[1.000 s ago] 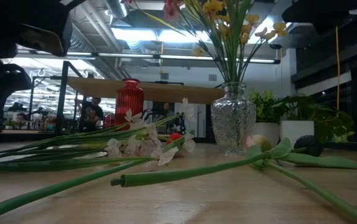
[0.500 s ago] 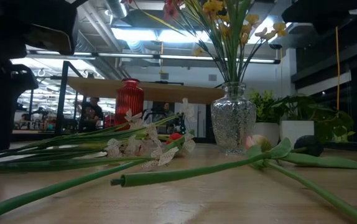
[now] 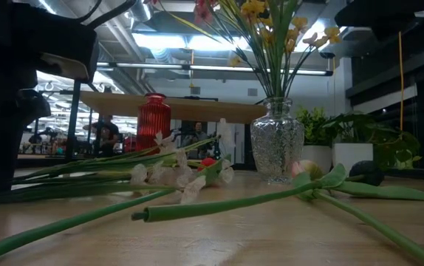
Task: Pick and place flowers into a vace then onto a shelf
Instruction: Put the white flowers into the red flower vase
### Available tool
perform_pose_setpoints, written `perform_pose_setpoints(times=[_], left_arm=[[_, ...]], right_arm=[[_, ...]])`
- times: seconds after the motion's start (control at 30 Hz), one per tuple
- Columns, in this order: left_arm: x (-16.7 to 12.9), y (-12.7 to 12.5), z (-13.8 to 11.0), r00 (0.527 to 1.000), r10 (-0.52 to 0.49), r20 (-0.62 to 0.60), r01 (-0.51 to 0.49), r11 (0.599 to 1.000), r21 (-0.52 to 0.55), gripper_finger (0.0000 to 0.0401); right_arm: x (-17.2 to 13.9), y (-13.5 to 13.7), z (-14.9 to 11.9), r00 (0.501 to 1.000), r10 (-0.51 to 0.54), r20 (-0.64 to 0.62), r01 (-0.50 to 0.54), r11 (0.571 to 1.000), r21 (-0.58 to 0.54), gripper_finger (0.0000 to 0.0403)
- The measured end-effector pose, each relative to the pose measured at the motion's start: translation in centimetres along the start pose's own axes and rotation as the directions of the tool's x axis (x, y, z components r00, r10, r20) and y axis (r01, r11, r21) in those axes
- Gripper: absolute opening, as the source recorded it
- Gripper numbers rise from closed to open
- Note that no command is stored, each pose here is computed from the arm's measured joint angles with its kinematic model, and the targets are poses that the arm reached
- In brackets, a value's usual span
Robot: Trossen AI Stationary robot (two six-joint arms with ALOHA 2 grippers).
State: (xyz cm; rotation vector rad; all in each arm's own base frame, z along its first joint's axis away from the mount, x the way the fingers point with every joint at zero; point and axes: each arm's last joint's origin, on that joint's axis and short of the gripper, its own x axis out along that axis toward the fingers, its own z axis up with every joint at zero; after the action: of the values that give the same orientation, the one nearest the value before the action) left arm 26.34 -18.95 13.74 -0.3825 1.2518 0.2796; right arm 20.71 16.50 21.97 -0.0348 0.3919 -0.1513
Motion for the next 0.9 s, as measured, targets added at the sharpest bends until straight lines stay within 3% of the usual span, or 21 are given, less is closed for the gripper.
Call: perform_pose_setpoints(times=[0.33, 0.67, 0.9], left_arm=[[0.0, 0.0, 0.0, 1.000, -0.005, -0.010, 0.005, 1.000, -0.005, 0.0011], [-0.4, 0.0, -0.1, 0.999, -0.033, -0.036, 0.033, 0.999, 0.001, 0.0006], [-2.6, 0.7, 0.0, 1.000, -0.010, -0.013, 0.010, 1.000, 0.030, 0.0004]], right_arm=[[0.0, 0.0, 0.0, 1.000, 0.000, 0.000, 0.000, 1.000, 0.000, 0.0020], [0.0, 0.0, 0.0, 1.000, 0.000, 0.000, 0.000, 1.000, 0.000, 0.0020], [0.0, 0.0, 0.0, 1.000, 0.000, 0.000, 0.000, 1.000, 0.001, 0.0020]])
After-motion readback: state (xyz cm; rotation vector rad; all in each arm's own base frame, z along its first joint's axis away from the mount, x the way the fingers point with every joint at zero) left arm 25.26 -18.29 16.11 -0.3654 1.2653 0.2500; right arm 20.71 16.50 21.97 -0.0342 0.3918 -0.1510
